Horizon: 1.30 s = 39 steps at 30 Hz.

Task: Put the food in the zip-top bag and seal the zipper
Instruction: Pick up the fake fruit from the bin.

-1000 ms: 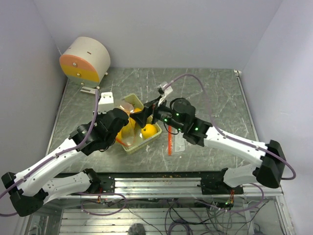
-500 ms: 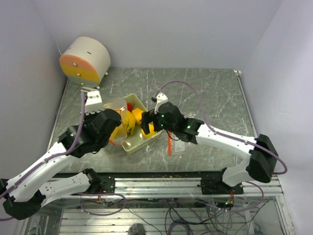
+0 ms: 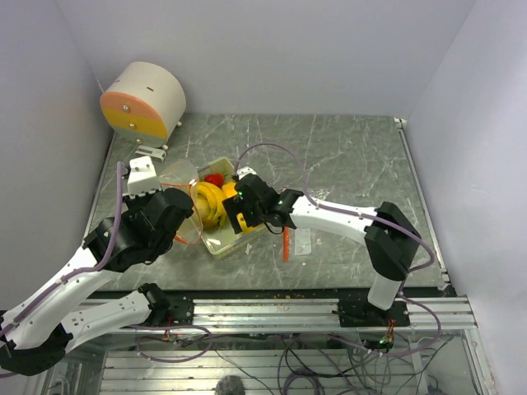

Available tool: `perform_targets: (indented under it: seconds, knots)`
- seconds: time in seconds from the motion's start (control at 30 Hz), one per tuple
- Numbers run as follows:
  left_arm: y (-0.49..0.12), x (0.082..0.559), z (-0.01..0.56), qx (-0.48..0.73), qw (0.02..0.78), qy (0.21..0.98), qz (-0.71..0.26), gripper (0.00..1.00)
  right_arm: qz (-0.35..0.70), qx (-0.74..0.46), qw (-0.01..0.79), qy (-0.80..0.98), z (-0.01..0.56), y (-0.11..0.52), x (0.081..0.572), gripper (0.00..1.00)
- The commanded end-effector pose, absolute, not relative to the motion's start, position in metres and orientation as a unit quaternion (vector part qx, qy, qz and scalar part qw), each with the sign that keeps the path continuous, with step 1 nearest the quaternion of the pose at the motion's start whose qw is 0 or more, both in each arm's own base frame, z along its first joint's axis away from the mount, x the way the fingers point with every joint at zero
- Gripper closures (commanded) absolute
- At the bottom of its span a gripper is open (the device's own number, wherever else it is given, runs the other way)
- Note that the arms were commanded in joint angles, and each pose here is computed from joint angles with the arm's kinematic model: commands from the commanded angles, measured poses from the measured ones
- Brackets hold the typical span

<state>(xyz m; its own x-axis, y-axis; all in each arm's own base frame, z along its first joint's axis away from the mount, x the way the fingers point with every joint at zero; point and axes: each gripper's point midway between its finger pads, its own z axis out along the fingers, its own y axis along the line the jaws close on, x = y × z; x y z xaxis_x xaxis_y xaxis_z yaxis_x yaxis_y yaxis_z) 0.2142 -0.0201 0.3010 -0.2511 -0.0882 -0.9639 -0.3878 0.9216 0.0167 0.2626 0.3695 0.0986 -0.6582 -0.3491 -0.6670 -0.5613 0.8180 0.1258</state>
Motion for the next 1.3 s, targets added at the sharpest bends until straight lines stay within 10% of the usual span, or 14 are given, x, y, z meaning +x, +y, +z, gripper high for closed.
perform_targets:
  seconds: [0.0,0.3,0.47,1.0,1.27]
  knots:
    - [-0.017,0.215,0.306,-0.159,0.601,0.772,0.13,0.93,0.111,-0.248,0.312,0.91,0.083,0.36,0.27,0.05]
    - [-0.021,0.217,0.302,-0.151,0.599,0.776,0.126,0.93,0.076,-0.259,0.29,0.918,0.044,0.363,0.271,0.08]
    - [-0.023,0.218,0.3,-0.149,0.596,0.778,0.13,0.93,0.085,-0.253,0.308,0.913,0.058,0.366,0.274,0.31]
    - [-0.051,0.232,0.287,-0.133,0.582,0.796,0.1,0.93,0.464,-0.302,0.515,0.654,0.339,0.384,0.199,0.4]
    - [-0.07,0.243,0.288,-0.12,0.586,0.798,0.076,0.93,0.619,-0.385,0.448,0.517,0.369,0.407,0.132,0.42]
